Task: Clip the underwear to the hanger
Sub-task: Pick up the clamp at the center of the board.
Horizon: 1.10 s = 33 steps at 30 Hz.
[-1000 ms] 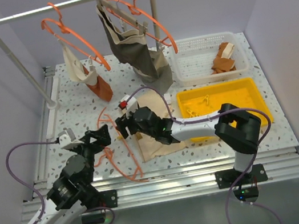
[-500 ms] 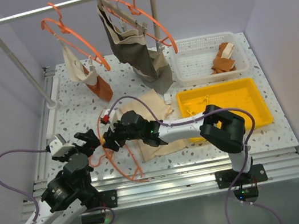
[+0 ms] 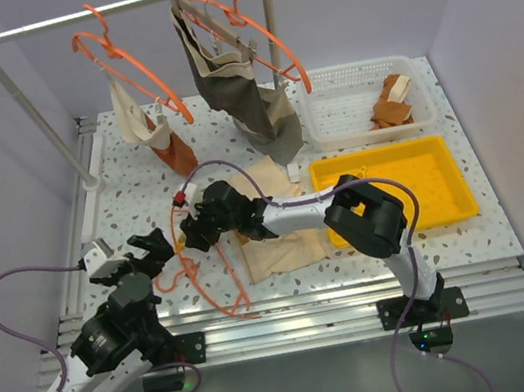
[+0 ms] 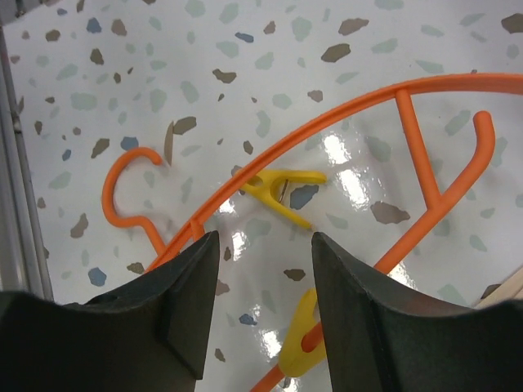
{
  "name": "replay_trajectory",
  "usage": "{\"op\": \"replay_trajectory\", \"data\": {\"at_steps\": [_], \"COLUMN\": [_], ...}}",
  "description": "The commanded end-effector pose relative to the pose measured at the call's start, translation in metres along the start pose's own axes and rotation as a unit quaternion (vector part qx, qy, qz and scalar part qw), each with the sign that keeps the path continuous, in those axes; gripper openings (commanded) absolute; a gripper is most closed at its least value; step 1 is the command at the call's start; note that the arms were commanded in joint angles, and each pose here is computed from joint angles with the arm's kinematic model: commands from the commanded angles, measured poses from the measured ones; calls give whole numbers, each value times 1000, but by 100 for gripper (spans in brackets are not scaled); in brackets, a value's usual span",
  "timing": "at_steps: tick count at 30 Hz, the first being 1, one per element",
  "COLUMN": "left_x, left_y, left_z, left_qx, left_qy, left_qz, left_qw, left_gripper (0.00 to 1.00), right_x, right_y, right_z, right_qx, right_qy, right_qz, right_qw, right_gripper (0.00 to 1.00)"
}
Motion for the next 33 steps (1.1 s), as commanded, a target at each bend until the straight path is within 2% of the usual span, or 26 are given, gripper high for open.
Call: {"op": "replay_trajectory", "data": {"at_steps": [1,11,20,33], "left_x": [0,0,3,5], "left_y": [1,-1,-2,-3], "left_z": [-2,-1,-3,-2], "left_qx": [14,14,25,30], "left_qy": [-11,-10,-15,-15], "left_qz": [-3,10,25,38], "left_qw": [1000,1000,999,999], "left_gripper": [100,100,100,100], "right_x": [-3,-13,-22,-36], "right_y": [5,1,-7,-10], "right_z": [-11,-9,2,10], "right_qx": [34,110,134,176], "right_qy": [5,48,86,95], "right_qz": [-11,-30,-29,-11], "right_qw": [999,992,987,980], "right_gripper": [53,53,52,51]}}
Point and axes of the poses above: each gripper's point midway between its finger pads, its own x axis back along the fingers, its own y axis along the line the jaws close on, z = x × y, the point moved 7 cm from there along x, back along the fingers, and after that the axes turned 15 degrees about -x, right-handed, at the moved point
